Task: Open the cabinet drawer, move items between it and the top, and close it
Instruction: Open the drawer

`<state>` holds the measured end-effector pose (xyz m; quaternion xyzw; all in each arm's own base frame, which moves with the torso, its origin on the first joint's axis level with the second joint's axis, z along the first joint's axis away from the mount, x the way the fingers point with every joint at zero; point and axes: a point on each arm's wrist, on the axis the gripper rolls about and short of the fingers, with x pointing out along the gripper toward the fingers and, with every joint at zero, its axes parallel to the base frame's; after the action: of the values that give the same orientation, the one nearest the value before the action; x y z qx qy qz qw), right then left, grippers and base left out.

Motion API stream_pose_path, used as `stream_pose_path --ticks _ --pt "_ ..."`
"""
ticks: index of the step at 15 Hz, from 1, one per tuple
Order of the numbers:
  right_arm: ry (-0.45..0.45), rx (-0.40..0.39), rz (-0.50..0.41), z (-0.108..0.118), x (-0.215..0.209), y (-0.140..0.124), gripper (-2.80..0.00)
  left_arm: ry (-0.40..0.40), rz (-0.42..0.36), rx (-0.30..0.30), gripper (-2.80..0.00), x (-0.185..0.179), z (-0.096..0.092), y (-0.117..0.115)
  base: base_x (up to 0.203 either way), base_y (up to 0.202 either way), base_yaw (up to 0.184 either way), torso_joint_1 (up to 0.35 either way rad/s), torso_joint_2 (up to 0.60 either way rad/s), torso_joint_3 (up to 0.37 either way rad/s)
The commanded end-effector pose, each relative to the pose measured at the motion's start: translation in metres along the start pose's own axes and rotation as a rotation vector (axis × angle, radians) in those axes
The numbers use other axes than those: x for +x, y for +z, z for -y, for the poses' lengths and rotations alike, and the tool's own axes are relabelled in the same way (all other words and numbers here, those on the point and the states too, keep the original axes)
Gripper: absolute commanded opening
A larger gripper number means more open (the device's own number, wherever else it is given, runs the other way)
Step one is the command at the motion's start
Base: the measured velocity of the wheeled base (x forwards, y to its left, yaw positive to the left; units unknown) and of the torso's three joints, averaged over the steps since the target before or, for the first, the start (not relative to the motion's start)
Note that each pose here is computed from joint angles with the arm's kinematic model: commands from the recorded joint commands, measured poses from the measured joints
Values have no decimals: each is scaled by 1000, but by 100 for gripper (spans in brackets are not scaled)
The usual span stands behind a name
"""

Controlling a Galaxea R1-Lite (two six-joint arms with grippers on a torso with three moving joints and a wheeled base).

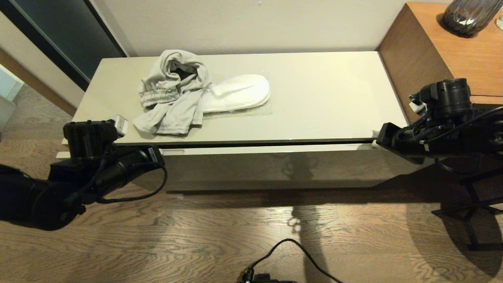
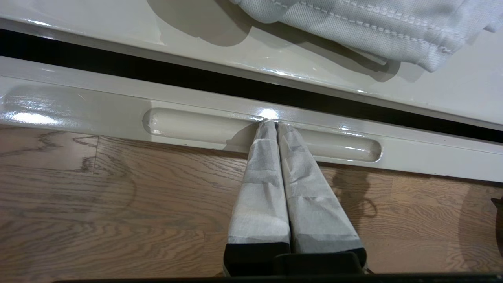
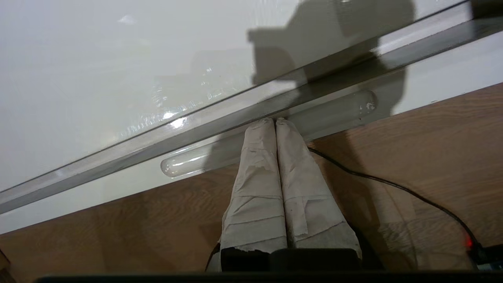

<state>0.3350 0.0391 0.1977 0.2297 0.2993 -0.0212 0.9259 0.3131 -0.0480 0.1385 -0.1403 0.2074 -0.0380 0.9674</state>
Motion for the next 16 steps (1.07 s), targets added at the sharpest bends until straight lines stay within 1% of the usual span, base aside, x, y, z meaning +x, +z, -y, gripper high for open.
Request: stream_pose_path --ticks 1,8,12,13,16 --pt "-22 3 -36 4 8 -7 -280 4 -6 -2 -280 1 -1 -1 0 0 0 0 0 0" --pt "-37 4 -85 11 1 -20 -280 18 -55 1 -280 -15 -3 -8 0 0 0 0 0 0" --pt "-55 22 -110 19 -17 -33 -280 31 -101 0 -280 -36 -4 -13 0 0 0 0 0 0" --pt "-55 29 -110 20 -25 -35 -280 30 -98 0 -280 -43 -3 -10 0 0 0 0 0 0" --pt "-72 53 -135 28 -50 -49 -280 36 -131 -3 -280 -67 -1 -9 0 0 0 0 0 0"
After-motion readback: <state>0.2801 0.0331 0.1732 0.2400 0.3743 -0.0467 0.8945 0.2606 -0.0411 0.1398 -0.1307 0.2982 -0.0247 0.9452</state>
